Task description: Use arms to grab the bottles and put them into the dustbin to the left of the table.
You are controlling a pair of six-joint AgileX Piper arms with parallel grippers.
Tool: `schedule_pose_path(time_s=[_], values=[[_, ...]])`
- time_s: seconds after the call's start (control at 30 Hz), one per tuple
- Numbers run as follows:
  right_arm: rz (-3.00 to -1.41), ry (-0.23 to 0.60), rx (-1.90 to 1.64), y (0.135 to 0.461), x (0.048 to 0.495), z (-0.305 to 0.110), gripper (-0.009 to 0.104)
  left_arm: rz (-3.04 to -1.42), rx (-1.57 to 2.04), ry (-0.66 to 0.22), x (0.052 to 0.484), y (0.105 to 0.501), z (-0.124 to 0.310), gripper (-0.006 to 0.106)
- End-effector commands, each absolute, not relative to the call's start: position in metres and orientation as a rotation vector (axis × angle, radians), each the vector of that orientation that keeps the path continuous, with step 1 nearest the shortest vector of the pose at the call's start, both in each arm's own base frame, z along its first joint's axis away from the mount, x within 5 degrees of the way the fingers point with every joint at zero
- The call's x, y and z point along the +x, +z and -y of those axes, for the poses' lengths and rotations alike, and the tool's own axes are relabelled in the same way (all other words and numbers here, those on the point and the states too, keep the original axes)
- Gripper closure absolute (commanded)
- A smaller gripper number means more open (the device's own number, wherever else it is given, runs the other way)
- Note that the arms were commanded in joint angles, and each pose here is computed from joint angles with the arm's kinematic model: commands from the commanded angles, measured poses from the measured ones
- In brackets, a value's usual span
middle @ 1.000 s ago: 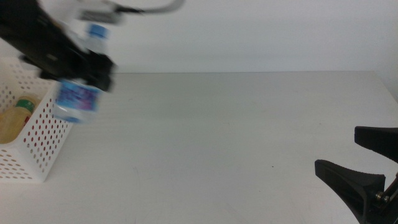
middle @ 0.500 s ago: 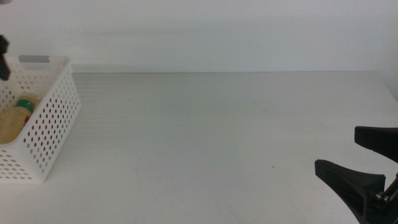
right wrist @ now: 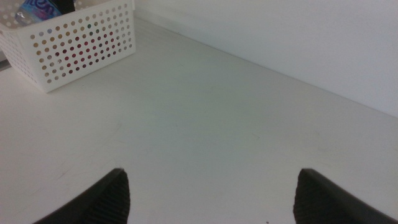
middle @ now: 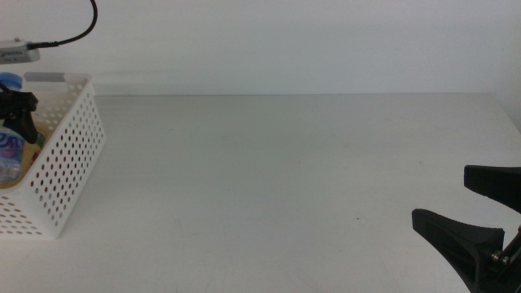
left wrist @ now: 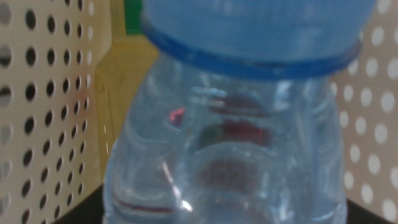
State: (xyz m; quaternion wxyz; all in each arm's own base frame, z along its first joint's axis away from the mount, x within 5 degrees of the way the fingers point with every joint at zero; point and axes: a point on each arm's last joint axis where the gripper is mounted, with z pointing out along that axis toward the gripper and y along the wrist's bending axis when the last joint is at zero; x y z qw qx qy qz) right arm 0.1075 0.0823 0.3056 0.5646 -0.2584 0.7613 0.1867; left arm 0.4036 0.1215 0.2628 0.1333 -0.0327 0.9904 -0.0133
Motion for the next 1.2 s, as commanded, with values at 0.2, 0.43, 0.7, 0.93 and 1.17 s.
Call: schedule_pose_path(time_s=[0.2,0.43,0.7,0.93,1.17], values=[[-1.695,0.449,-0.598,0.32,0.109,-0.084,0.023,-2.729,-0.066,-0.021,0.404,0.298,-0.118,0.075],[-1.695,0.449,-0.598,0.32,0.109,-0.084,0.023,-2.736,-0.044,-0.05,0.403,0.298,-0.116,0.028],[-1.695,0.449,-0.598,0.32,0.109,-0.084,0.023,-2.762,-0.01,-0.074,0.398,0.302,-0.113,0.01],[-1.695,0.449,-0.598,0.32,0.109,-0.084,0.023,-2.687,-0.048,-0.129,0.383,0.332,-0.103,0.01],[-1.695,0.449,-0.598,0.32,0.109,-0.084,0.023,-2.507,0.003,-0.148,0.345,0.369,-0.084,0.01]])
